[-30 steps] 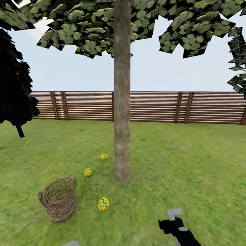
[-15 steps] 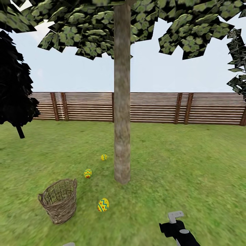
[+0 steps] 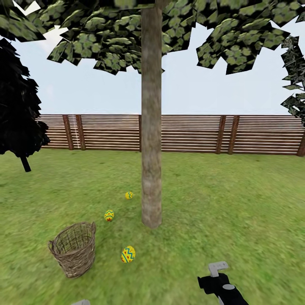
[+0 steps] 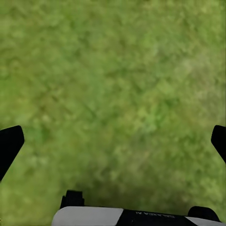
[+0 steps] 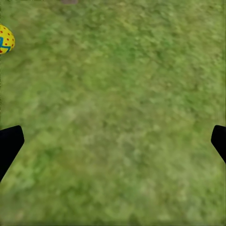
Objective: Take the three Easter eggs out of the wicker basket on the lawn in the garden, then place them on the lawn next to a single tree (choose any tree) so that all three eggs are next to the same tree and none are left in the basket.
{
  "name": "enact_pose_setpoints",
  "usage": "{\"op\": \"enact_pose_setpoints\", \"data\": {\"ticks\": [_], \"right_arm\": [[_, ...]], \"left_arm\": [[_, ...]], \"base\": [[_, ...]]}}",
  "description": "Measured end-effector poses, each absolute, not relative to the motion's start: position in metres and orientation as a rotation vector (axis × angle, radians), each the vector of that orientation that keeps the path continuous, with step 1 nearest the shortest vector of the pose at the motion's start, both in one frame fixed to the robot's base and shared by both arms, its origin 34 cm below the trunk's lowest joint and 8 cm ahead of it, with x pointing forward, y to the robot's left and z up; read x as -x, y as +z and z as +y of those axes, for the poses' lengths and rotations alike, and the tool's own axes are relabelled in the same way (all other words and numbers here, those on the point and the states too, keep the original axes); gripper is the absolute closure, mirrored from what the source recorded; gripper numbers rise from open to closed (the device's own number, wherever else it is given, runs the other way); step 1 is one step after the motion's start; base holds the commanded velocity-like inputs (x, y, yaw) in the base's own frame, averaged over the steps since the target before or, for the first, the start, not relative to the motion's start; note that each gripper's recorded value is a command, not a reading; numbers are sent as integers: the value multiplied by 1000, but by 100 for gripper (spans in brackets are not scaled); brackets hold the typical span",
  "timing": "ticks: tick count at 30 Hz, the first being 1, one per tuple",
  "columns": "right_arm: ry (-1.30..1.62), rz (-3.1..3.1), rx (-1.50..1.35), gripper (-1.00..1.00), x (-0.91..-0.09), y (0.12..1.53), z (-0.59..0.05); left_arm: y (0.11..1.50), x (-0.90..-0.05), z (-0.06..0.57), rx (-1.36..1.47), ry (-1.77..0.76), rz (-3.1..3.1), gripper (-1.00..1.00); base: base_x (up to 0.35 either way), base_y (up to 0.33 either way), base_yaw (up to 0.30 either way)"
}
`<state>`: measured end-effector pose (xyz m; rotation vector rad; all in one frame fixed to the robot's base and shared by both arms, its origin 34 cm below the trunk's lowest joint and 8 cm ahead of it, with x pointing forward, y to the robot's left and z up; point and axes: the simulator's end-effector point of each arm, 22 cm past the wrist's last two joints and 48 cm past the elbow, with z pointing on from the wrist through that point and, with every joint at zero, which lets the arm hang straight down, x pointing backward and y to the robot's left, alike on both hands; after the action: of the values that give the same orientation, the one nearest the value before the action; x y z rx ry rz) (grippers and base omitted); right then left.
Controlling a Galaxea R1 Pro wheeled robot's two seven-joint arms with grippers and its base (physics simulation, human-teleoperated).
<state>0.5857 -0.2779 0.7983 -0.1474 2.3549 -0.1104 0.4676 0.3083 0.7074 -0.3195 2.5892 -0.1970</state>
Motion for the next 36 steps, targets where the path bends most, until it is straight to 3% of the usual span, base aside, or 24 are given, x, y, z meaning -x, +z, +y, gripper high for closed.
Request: {"op": "enact_pose_setpoints", "data": {"ticks": [17, 36], "right_arm": [[-108, 2419, 146, -100, -558, 787, -279], [-122, 2499, 158, -100, -493, 734, -301]], "left_arm": [[722, -461, 314, 357, -237, 2568, -100], [679, -379, 286, 403, -294, 2730, -100]], "base": [[0, 0, 0], [0, 0, 0]]}}
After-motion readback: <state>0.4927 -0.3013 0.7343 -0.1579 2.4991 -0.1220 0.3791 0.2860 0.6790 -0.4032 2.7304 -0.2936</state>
